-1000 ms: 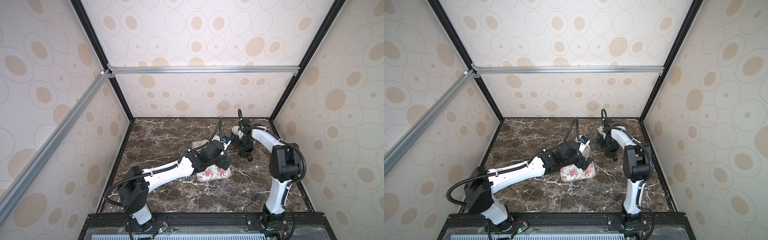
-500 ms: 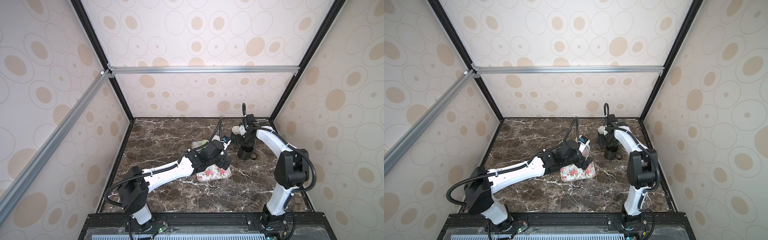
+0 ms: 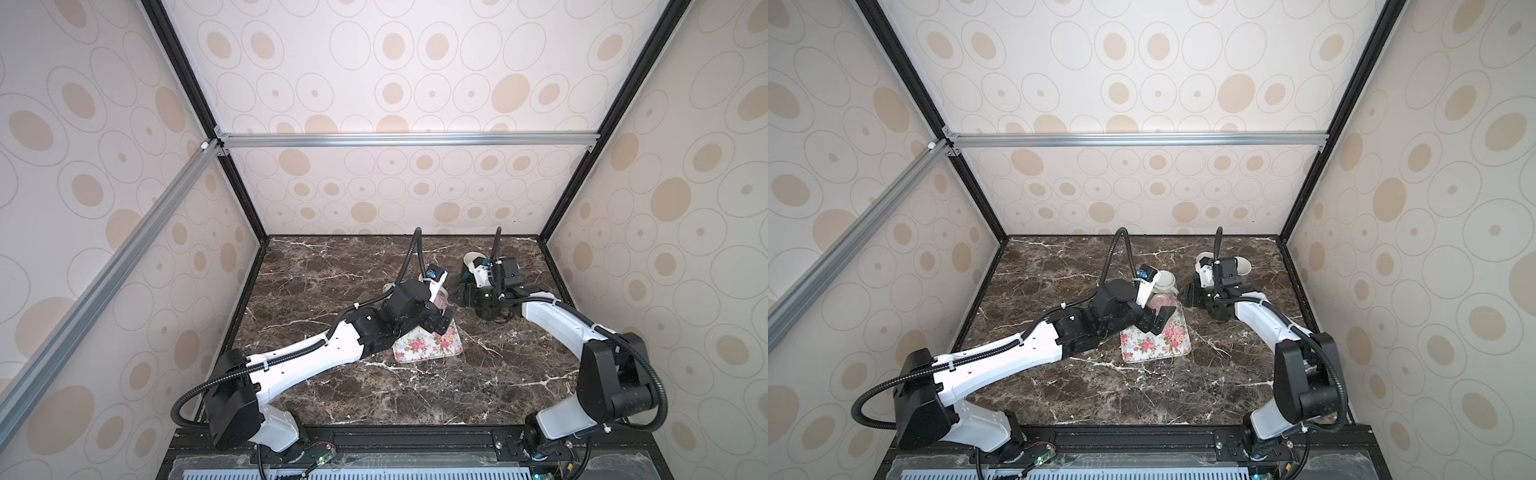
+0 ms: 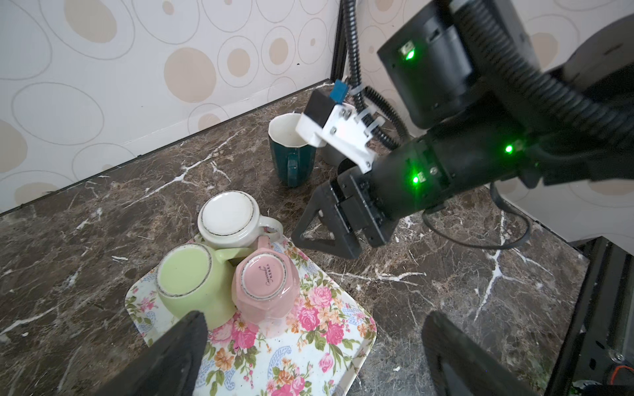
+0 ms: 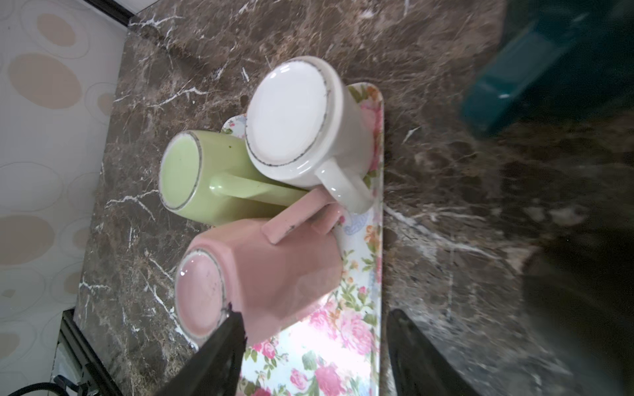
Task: Turn the mug right side up
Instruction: Pick up the mug from the tray.
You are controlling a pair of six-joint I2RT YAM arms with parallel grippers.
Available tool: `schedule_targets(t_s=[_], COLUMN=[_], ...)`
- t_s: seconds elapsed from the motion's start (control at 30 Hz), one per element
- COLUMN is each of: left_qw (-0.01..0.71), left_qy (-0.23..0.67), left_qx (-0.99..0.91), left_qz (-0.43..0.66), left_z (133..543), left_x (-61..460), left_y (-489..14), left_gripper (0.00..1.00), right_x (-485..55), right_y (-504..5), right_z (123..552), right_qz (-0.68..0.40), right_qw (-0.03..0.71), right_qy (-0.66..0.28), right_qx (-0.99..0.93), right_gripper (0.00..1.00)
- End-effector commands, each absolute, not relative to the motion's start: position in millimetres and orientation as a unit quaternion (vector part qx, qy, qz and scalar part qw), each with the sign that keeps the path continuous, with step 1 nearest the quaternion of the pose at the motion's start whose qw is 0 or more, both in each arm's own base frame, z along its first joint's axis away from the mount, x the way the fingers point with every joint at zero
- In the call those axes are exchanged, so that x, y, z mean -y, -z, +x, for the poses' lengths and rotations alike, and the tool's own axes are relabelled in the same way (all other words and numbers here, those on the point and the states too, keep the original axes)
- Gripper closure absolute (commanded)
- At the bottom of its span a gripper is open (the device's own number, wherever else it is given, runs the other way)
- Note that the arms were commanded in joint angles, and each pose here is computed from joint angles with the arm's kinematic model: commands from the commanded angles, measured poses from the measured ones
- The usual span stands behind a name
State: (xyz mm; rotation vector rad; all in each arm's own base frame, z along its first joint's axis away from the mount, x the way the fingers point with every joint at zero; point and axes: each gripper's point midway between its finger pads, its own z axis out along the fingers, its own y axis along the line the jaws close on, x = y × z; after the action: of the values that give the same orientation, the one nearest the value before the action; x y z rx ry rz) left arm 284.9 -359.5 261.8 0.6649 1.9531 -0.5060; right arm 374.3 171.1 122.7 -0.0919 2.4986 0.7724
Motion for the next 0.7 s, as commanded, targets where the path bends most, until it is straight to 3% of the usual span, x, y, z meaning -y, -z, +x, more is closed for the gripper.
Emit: schedule_targets(t_s=[0.0, 0.57, 0.67], left_qw=[0.498, 0.485, 0.48], left_qy=[0.192, 0.183, 0.184], left_qx=[-0.807, -0.819, -0.819], left_qz=[0.253, 0.248, 0.254], left_z=[291.9, 291.0, 290.9], left_x=[348.6, 343.3, 346.3], left_y=[-268.9, -255.1, -253.0], left_gripper=[0.02, 0.02, 0.02], right_x=[-188.9, -181.4, -182.6], right_y=[-125.5, -97.5, -95.7], right_z=[390.7, 415.4, 415.9], right_qz=[-0.043, -0.132, -0.157], right_qw=[0.294, 0.242, 0.227], right_qy=[-0.277, -0.123, -0.115], right_qx=[-0.914, -0.953, -0.954], right_gripper=[0.33, 0.54, 0.63])
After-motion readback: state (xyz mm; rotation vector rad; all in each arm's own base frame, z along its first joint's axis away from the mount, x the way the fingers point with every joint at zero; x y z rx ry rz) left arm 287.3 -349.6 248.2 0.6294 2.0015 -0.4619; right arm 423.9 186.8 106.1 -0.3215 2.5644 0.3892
